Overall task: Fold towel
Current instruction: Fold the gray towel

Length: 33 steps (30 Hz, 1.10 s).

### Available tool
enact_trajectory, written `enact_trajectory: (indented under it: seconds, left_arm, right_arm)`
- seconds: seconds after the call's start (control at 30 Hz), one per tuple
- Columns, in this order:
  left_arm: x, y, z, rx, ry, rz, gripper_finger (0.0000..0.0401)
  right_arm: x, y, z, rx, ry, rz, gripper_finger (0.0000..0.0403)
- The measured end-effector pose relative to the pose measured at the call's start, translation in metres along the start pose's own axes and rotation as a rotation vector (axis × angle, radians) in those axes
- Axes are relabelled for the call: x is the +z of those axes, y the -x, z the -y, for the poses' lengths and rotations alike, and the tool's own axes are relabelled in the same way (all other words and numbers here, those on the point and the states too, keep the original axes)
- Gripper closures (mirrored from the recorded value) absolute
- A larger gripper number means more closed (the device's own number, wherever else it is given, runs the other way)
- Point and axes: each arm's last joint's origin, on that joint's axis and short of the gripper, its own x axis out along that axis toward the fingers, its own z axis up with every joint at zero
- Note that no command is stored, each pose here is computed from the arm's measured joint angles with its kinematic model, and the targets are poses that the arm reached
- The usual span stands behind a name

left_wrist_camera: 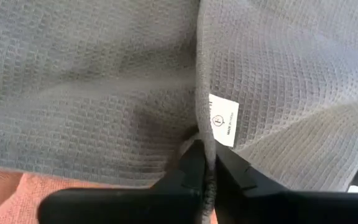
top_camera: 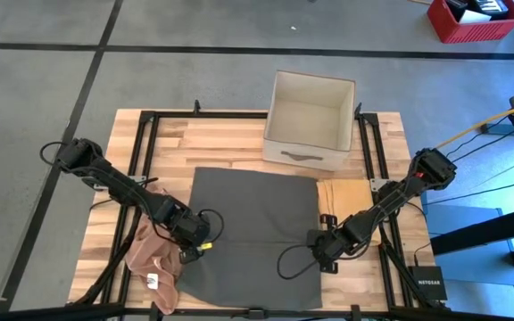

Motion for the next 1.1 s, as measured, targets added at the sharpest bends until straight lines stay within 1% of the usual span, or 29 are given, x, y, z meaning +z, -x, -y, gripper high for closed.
enact_trajectory:
  seconds: [0.13,0.2,0.37,0.43,0.57,0.7,0.87,1.0,1.1]
  left_arm:
    - [-0.002,0.009,0.006,0.035,-0.027,-0.037,0.0396]
    - [-0.004,0.016,0.010,0.074,-0.034,-0.054,0.0398]
    - [-0.006,0.039,0.024,0.160,-0.061,-0.033,0.0398]
    - [-0.006,0.050,0.028,0.219,-0.074,-0.006,0.0399]
    - [-0.005,0.070,0.031,0.369,-0.080,0.086,0.0398]
    - [-0.001,0.080,0.024,0.513,-0.112,0.160,0.0398]
    - [0.007,0.080,0.007,0.662,-0.153,0.197,0.0398]
    - [0.016,0.077,-0.007,0.740,-0.161,0.206,0.0398]
    - [0.019,0.072,-0.019,0.789,-0.164,0.183,0.0397]
  right_arm:
    - [0.009,0.016,-0.007,-0.028,0.012,-0.010,0.0401]
    - [0.015,0.026,-0.010,-0.053,0.020,-0.009,0.0401]
    - [0.024,0.046,-0.015,-0.097,0.038,-0.001,0.0402]
    - [0.024,0.054,-0.018,-0.136,0.056,0.008,0.0402]
    - [0.018,0.066,-0.018,-0.267,0.066,0.013,0.0402]
    - [0.012,0.073,-0.011,-0.414,0.017,0.015,0.0402]
    - [0.010,0.074,0.000,-0.574,0.002,0.091,0.0402]
    - [0.013,0.067,0.013,-0.643,-0.016,0.095,0.0402]
    - [0.014,0.061,0.025,-0.695,-0.038,0.093,0.0402]
